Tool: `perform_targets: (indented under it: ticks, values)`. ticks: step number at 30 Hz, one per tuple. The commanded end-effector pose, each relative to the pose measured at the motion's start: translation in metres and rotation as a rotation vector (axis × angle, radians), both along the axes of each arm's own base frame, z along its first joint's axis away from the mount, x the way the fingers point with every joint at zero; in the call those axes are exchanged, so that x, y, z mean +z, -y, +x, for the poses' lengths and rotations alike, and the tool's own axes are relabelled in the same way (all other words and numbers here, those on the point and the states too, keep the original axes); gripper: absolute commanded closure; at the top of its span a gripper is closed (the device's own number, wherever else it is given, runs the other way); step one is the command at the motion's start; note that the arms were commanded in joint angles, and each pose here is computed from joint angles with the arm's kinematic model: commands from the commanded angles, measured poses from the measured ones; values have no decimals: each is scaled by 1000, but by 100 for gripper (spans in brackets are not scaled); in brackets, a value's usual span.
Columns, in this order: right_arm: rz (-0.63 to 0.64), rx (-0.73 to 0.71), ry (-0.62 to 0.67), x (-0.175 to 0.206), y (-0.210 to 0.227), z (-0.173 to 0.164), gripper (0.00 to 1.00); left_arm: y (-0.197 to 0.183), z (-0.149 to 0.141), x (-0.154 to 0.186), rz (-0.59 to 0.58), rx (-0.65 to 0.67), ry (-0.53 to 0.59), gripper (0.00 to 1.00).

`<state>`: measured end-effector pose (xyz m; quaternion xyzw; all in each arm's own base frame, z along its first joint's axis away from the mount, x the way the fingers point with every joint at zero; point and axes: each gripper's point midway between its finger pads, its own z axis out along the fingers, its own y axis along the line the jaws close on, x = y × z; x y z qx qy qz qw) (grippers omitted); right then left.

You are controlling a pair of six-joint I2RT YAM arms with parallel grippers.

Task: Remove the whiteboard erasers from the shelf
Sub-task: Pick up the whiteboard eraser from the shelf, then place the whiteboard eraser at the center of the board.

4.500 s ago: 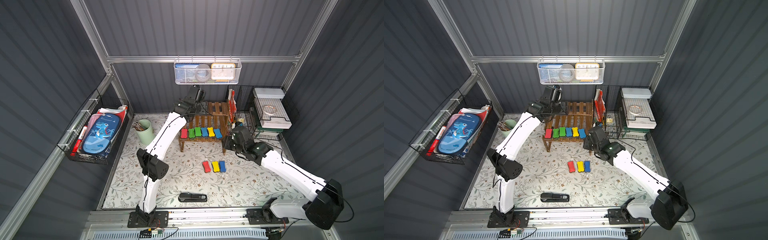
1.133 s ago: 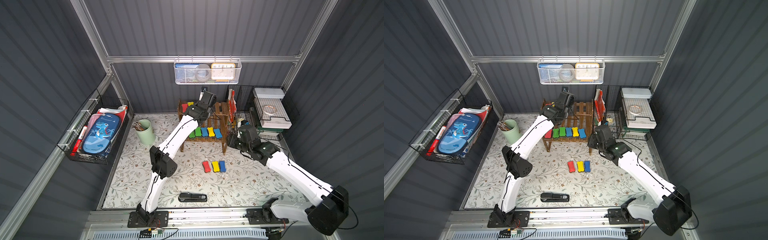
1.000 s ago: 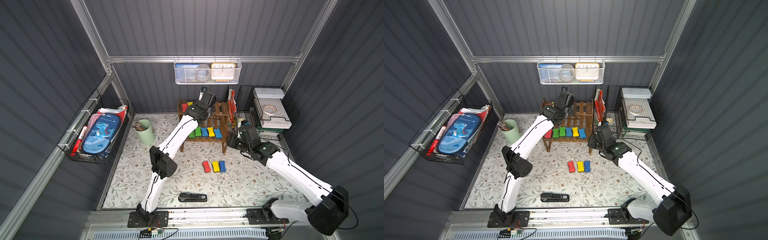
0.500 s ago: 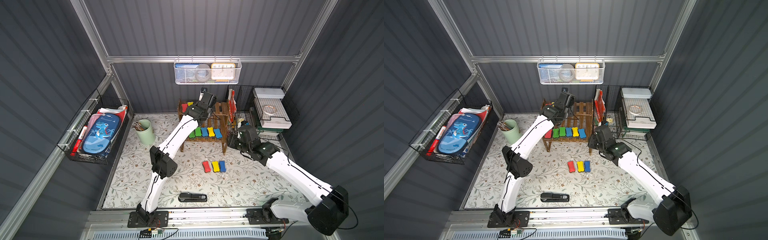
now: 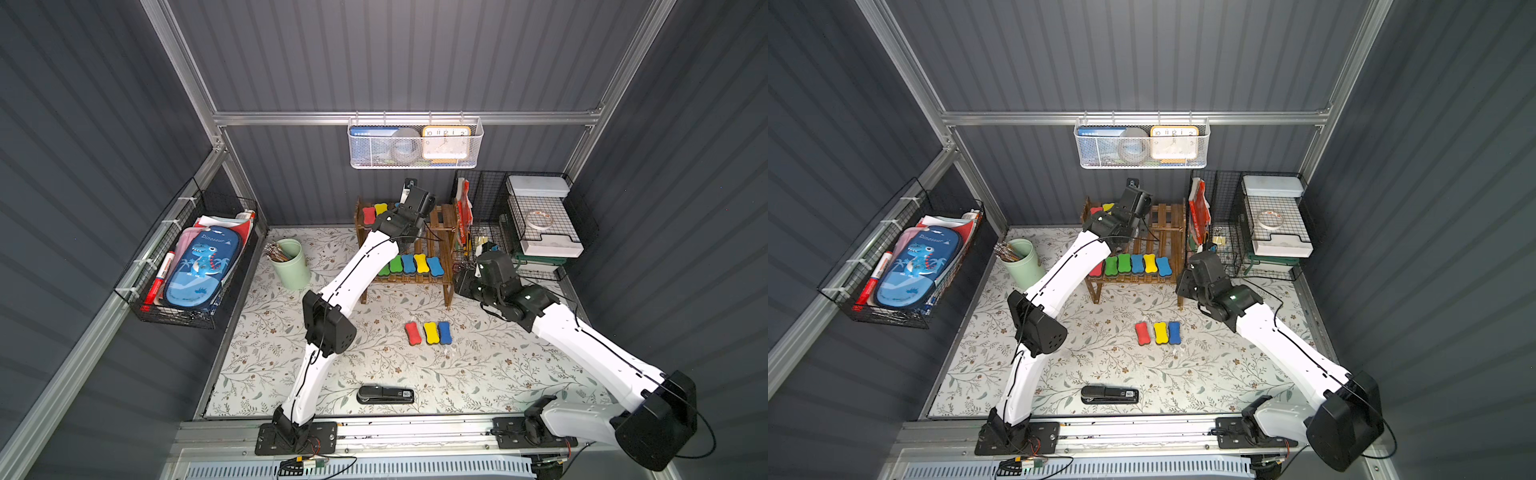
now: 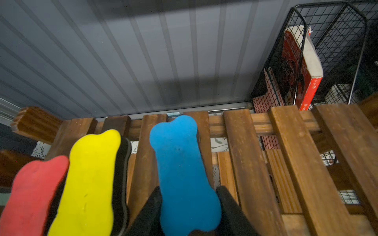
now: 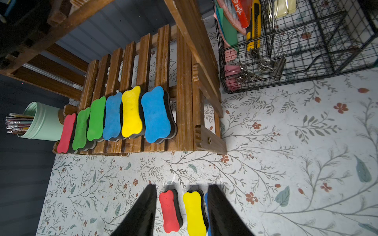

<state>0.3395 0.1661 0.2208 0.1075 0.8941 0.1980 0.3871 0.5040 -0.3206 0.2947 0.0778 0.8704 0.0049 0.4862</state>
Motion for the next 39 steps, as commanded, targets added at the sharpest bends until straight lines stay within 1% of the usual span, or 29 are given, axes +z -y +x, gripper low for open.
perform_targets:
  ticks: [1, 3, 8, 11, 12, 13, 16, 22, 25, 27, 28, 30, 34, 36, 39]
  values:
    - [6, -11, 1, 2, 4, -4, 55, -9, -8, 29, -40, -9, 33, 57]
    - [5, -13, 1, 2, 5, -4, 55, -11, -15, 44, -72, -16, 46, 58]
    - [4, -16, 2, 3, 5, -4, 55, -20, -35, 62, -117, -31, 30, 58]
    - [1, -15, 1, 3, 6, -4, 55, -27, -48, 67, -133, -38, 5, 59]
    - [17, -16, 26, 13, 7, -7, 55, -31, -53, 66, -137, -35, -3, 59]
    - [20, -17, 29, 14, 7, -7, 55, -33, -58, 68, -147, -39, -12, 59]
    - [24, -14, 32, 15, 7, -8, 55, -44, -77, 63, -164, -38, -50, 60]
    - [33, -8, 33, 15, 7, -10, 55, -74, -133, 20, -155, -33, -149, 61]
    - [33, -4, 33, 14, 7, -11, 55, -89, -164, -11, -143, -18, -200, 61]
    - [33, -2, 29, 12, 6, -11, 55, -94, -185, -34, -160, -10, -251, 62]
    - [35, -2, 27, 12, 6, -11, 55, -95, -194, -46, -150, -12, -272, 62]
    - [38, 6, 27, 12, 4, -12, 55, -96, -214, -77, -127, -12, -332, 62]
    - [37, 5, 23, 10, 4, -10, 55, -91, -239, -129, -104, -21, -438, 63]
    - [35, 8, 22, 10, 3, -10, 55, -88, -248, -160, -106, -24, -502, 63]
    - [29, 5, 24, 11, 4, -9, 55, -82, -255, -193, -116, -18, -571, 63]
